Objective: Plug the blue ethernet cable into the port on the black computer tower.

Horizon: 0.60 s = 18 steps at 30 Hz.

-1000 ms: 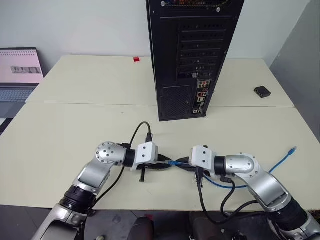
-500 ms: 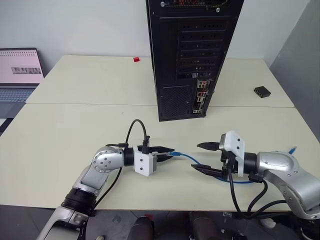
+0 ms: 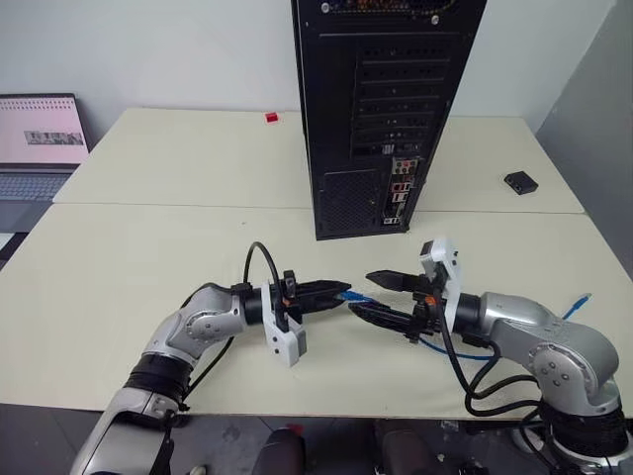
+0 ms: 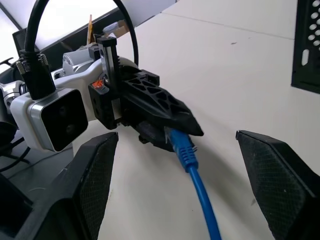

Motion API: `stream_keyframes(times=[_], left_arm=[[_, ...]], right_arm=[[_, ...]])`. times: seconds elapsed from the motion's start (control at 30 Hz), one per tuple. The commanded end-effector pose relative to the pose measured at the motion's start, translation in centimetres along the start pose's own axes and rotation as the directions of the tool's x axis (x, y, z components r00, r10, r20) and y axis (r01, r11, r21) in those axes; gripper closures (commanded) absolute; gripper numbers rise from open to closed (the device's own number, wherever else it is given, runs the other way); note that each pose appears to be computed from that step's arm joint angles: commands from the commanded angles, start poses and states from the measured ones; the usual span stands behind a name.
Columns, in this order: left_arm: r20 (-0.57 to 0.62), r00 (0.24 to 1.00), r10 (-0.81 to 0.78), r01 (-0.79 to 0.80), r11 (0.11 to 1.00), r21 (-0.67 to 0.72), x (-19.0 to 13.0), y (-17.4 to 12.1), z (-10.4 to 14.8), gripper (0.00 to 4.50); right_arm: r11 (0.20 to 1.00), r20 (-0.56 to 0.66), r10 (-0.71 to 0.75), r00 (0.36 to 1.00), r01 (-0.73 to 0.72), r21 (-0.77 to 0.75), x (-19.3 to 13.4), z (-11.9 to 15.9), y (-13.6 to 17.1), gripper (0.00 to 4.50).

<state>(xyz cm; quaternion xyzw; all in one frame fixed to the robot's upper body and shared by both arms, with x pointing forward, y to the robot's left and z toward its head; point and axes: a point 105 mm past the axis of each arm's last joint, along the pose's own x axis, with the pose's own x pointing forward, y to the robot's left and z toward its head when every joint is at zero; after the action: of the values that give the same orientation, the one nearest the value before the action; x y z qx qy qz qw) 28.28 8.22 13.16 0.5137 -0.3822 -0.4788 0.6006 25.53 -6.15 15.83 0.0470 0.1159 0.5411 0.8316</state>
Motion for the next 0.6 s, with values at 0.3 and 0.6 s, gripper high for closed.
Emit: stream_keyframes(times=[0.3,0.6], left_arm=[[0.002,0.999,0.044,-0.044,0.998,0.045,-0.24,0.71,0.13,4.19],[0.007,0.999,0.047,-0.047,0.997,0.055,-0.20,0.64,0.30,4.19]], right_arm=[[0.999,0.010,0.031,0.999,-0.031,-0.011,0.98,0.26,0.06,1.28],[0.999,0.005,0.031,1.000,-0.031,-0.015,1.20,0.16,-0.03,3.44]])
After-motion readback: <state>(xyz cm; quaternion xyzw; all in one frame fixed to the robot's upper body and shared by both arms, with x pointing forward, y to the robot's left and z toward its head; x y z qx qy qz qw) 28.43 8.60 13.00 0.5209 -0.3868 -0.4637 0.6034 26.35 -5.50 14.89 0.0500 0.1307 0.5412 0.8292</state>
